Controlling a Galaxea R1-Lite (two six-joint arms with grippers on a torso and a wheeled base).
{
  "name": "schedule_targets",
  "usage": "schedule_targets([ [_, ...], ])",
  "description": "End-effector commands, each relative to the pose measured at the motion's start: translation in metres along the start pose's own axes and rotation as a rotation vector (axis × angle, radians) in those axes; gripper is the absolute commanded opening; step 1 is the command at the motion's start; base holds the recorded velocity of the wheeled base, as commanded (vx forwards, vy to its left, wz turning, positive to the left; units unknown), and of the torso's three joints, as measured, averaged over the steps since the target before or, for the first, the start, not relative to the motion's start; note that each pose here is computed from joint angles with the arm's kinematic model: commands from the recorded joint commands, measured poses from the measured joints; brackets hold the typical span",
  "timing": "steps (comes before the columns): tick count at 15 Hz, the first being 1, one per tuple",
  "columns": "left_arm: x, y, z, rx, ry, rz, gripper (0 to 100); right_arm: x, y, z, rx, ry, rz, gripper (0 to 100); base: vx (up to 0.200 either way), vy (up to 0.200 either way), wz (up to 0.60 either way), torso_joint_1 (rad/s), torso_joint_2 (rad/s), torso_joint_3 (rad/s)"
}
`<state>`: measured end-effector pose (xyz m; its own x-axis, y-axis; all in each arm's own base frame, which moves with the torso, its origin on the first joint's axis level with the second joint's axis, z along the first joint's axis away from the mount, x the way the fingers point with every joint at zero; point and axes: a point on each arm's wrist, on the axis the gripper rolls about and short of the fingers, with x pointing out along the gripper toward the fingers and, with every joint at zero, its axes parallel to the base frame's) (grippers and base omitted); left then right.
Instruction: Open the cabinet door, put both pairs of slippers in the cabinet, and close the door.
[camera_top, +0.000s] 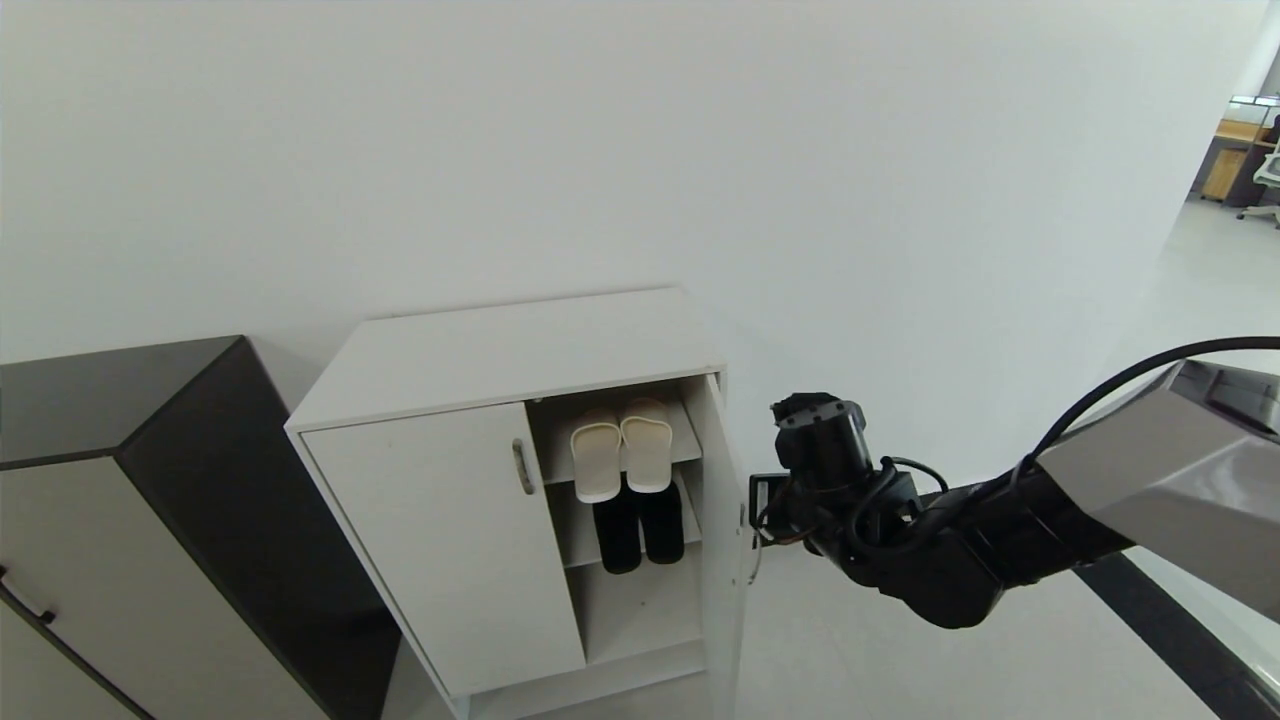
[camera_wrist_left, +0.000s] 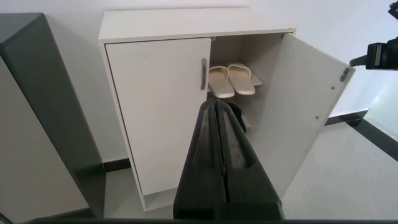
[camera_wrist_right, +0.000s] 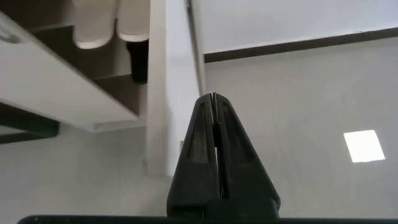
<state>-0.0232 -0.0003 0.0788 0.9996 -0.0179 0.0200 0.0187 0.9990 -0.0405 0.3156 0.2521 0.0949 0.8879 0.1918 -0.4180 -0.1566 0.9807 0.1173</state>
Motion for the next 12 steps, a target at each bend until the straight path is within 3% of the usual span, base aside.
schedule_targets([
  [1, 0.0, 0.0, 0.0, -0.001, -0.001, -0.001, 0, -0.014, 0.005, 0.002, -0.002, -0.008, 0.046, 0, 0.0, 0.0, 0.0, 0.0, 0.0, 0.0],
  [4, 0.0, 0.0, 0.0, -0.001, 0.0, 0.001, 0, -0.029, -0.002, -0.002, -0.006, 0.016, 0.153, 0, 0.0, 0.0, 0.0, 0.0, 0.0, 0.0],
  [11, 0.0, 0.0, 0.0, -0.001, 0.002, 0.0, 0, -0.028, -0.005, -0.011, -0.072, 0.04, 0.146, 0, 0.0, 0.0, 0.0, 0.0, 0.0, 0.0],
  [12, 0.0, 0.0, 0.0, -0.001, -0.001, -0.001, 0, -0.029, -0.005, -0.011, -0.072, 0.04, 0.148, 0, 0.0, 0.0, 0.6, 0.002, 0.0, 0.007],
])
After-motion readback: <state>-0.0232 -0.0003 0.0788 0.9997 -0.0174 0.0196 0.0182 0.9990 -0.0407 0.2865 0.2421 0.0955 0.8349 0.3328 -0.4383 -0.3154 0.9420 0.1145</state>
